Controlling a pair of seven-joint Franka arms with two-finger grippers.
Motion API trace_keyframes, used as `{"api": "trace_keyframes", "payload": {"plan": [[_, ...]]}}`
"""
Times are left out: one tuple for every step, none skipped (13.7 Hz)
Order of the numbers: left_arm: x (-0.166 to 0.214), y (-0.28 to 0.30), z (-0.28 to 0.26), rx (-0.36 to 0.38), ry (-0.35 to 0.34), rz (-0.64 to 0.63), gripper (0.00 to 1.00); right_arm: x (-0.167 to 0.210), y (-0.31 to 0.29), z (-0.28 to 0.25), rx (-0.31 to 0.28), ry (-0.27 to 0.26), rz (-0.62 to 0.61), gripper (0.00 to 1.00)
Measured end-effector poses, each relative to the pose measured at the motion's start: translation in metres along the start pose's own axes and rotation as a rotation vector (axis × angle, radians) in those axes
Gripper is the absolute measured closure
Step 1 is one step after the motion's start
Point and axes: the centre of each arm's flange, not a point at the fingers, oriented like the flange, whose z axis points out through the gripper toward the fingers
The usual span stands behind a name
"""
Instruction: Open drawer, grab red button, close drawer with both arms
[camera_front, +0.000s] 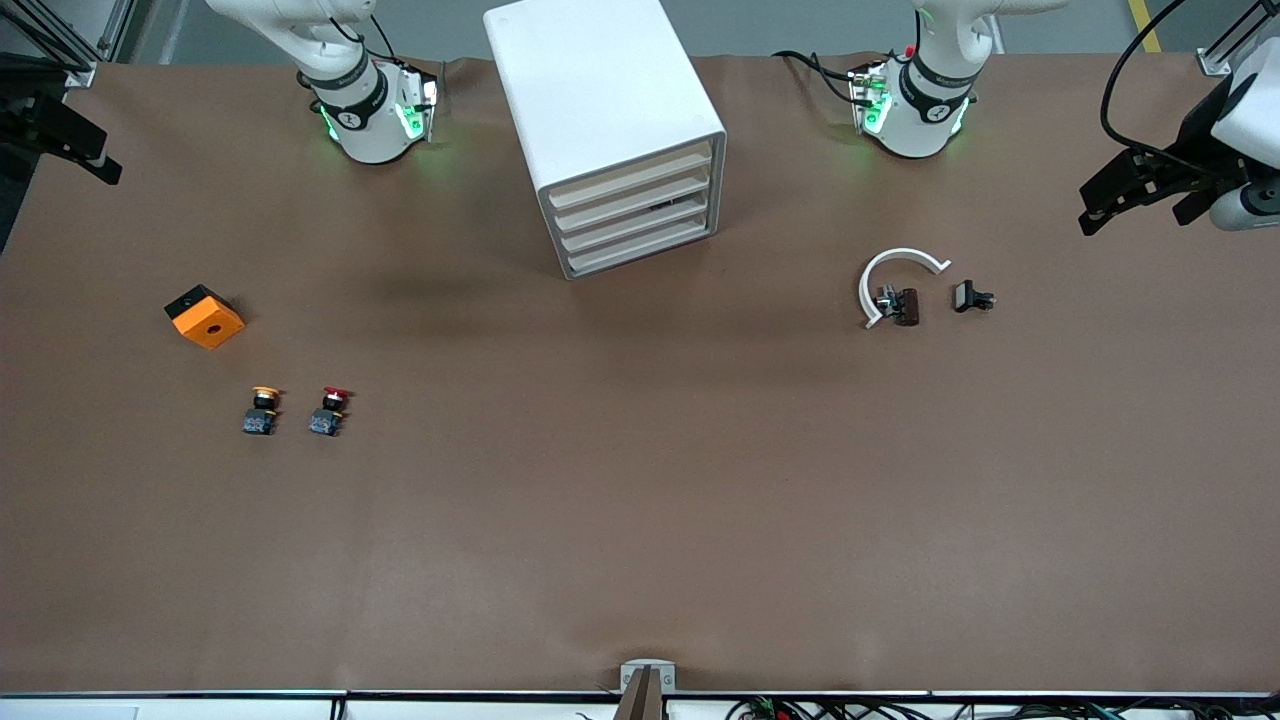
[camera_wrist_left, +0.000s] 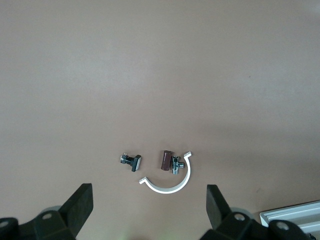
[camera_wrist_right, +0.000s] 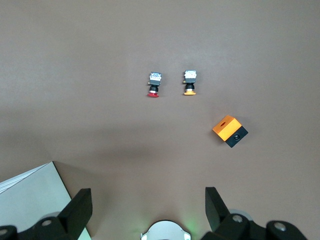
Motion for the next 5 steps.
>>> {"api": "trace_keyframes", "payload": {"plan": [[0.0004, 0.0004, 0.0004, -0.003, -0.001, 0.0, 0.0, -0.0005, 0.0, -0.0011, 0.0, 0.004, 0.0, 0.0], [0.0005, 0.0013, -0.0003, -0.011, -0.001, 0.001, 0.0, -0.0006, 0.0, -0.0024, 0.0, 0.011, 0.0, 0.0], [0.0005, 0.002, -0.0017, -0.019, 0.0, 0.001, 0.0, -0.0008, 0.0, -0.0035, 0.0, 0.016, 0.0, 0.0], [0.0004, 0.0026, -0.0033, -0.023, 0.003, 0.001, 0.0, -0.0011, -0.0001, -0.0041, 0.0, 0.019, 0.0, 0.0], [0.0001, 0.0032, -0.0046, -0.025, 0.004, 0.002, 0.0, -0.0014, -0.0001, -0.0044, 0.0, 0.019, 0.0, 0.0]]}}
